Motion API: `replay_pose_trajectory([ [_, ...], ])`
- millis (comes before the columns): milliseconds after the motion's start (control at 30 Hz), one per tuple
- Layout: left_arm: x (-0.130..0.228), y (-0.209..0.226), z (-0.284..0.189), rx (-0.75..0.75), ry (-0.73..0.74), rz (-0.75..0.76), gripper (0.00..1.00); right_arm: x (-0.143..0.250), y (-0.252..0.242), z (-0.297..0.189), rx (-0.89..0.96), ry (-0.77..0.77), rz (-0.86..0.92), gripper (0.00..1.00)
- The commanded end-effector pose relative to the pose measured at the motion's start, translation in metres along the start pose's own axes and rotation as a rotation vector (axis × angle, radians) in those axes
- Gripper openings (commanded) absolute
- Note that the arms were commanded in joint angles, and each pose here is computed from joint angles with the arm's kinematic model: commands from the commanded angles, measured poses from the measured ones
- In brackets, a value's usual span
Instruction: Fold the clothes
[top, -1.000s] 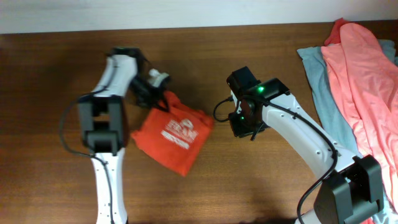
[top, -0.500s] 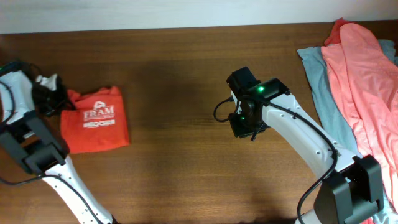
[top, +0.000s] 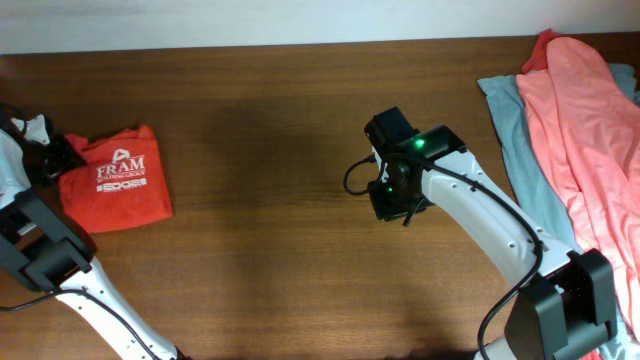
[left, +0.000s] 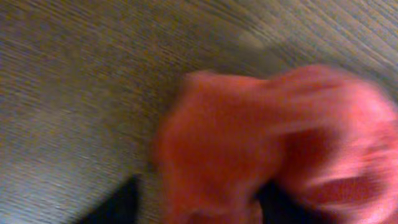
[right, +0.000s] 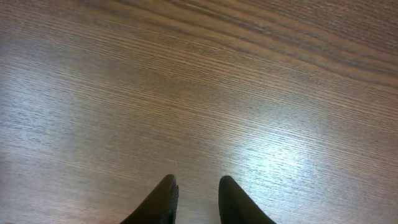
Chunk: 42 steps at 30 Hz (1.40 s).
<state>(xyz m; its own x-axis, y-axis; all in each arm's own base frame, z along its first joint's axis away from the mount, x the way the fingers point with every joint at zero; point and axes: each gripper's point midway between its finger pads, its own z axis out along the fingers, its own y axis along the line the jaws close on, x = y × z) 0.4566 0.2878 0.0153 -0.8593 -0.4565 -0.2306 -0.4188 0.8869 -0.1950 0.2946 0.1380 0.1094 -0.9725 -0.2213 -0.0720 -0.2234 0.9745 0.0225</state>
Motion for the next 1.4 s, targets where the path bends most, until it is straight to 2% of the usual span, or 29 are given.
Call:
replay_pose_trajectory([
  [0, -0.018, -0.001, -0.023, -0.021, -0.051, -0.008, 0.99, -0.005, -0.003, -0.004, 0.012, -0.020, 0.016, 0.27],
  [200, -0.056, -0.026, -0.111, -0.027, -0.207, 0.008, 0.99, -0.005, -0.003, -0.004, 0.012, -0.021, 0.016, 0.27],
  [267, -0.060, -0.057, -0.146, 0.042, -0.257, 0.049, 0.99, -0.005, -0.003, -0.004, 0.012, -0.023, 0.016, 0.27],
  [400, -0.051, -0.112, -0.175, 0.120, -0.263, 0.124, 0.99, -0.010, -0.001, -0.004, 0.004, -0.040, 0.017, 0.27],
  [433, -0.047, -0.126, -0.177, 0.122, -0.253, 0.150, 0.99, -0.012, 0.001, -0.004, -0.010, -0.048, 0.017, 0.30],
  [500, -0.037, -0.158, -0.176, 0.103, -0.225, 0.207, 0.99, -0.024, 0.011, -0.006, -0.062, -0.094, 0.013, 0.45],
  [600, -0.018, -0.204, -0.166, 0.072, -0.169, 0.298, 0.99, -0.042, 0.015, -0.008, -0.079, -0.169, 0.011, 0.62],
  [633, -0.007, -0.227, -0.160, 0.033, -0.140, 0.354, 0.99, -0.052, 0.016, -0.010, -0.089, -0.210, 0.012, 0.76],
  [667, -0.001, -0.237, -0.157, 0.005, -0.127, 0.381, 0.99, -0.057, 0.017, -0.012, -0.102, -0.229, 0.016, 0.83],
  [800, 0.037, -0.302, -0.148, -0.021, -0.073, 0.532, 0.99, -0.073, -0.002, -0.020, -0.154, -0.269, 0.085, 0.90],
  [867, 0.052, -0.325, -0.146, -0.017, -0.057, 0.586, 0.99, -0.080, -0.024, -0.027, -0.150, -0.293, 0.140, 0.98],
  [1033, 0.074, -0.365, -0.144, -0.013, -0.060, 0.678, 0.99, -0.086, -0.070, -0.034, -0.131, -0.322, 0.145, 0.98],
  [1233, 0.099, -0.352, -0.144, -0.039, 0.053, 0.683, 0.99, -0.066, -0.094, -0.030, -0.115, -0.248, 0.217, 0.99],
  [1367, 0.104, -0.355, -0.155, -0.004, 0.049, 0.654, 0.99, -0.046, -0.098, -0.037, -0.105, -0.201, 0.238, 0.99],
])
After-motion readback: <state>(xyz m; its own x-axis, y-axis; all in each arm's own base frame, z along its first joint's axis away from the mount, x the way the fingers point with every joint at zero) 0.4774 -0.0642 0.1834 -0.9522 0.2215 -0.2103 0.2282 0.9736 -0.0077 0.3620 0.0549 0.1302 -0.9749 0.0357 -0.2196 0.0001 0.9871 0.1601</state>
